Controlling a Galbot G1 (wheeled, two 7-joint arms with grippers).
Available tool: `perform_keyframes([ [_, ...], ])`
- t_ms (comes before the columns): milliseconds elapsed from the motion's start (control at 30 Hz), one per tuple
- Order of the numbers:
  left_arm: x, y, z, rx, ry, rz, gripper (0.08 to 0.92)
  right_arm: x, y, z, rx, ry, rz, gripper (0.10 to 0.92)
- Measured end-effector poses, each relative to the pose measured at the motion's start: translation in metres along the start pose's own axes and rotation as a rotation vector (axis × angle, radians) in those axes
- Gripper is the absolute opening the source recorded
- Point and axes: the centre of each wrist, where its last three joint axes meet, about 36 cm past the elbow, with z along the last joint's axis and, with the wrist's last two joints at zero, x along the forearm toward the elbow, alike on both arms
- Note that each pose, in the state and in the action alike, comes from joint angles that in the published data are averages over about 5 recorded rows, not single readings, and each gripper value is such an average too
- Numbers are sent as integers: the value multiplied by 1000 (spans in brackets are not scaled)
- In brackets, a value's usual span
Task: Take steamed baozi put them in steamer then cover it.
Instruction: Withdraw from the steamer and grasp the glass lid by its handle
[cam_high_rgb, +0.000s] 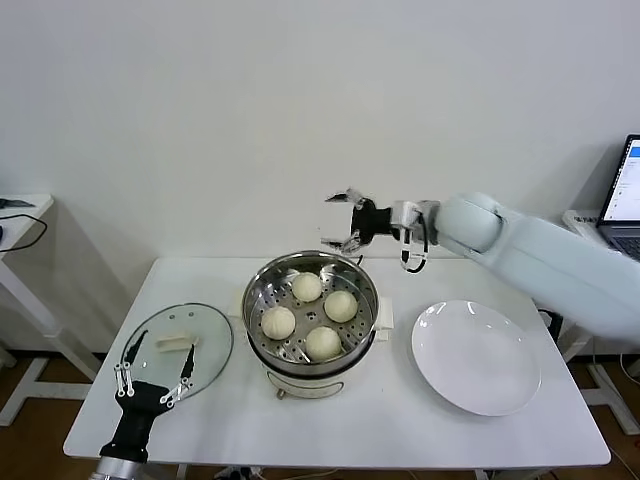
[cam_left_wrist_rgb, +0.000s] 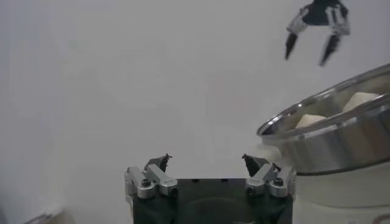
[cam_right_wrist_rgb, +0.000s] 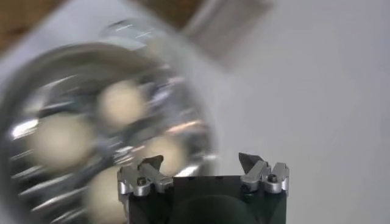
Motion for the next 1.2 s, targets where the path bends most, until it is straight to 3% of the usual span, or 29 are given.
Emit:
perform_keyframes([
  [300, -18, 6, 4, -183, 8, -16, 823, 51, 73, 74, -243, -78, 492, 823],
  [567, -25, 16, 32, -489, 70, 37, 823, 89, 150, 124, -402, -37, 778, 823],
  [833, -26, 9, 71, -706, 133, 100, 823, 110, 232, 144, -512, 16, 931, 823],
  [1200, -42, -2, 114, -856, 167, 131, 823, 120, 314, 141, -588, 67, 1007, 823],
])
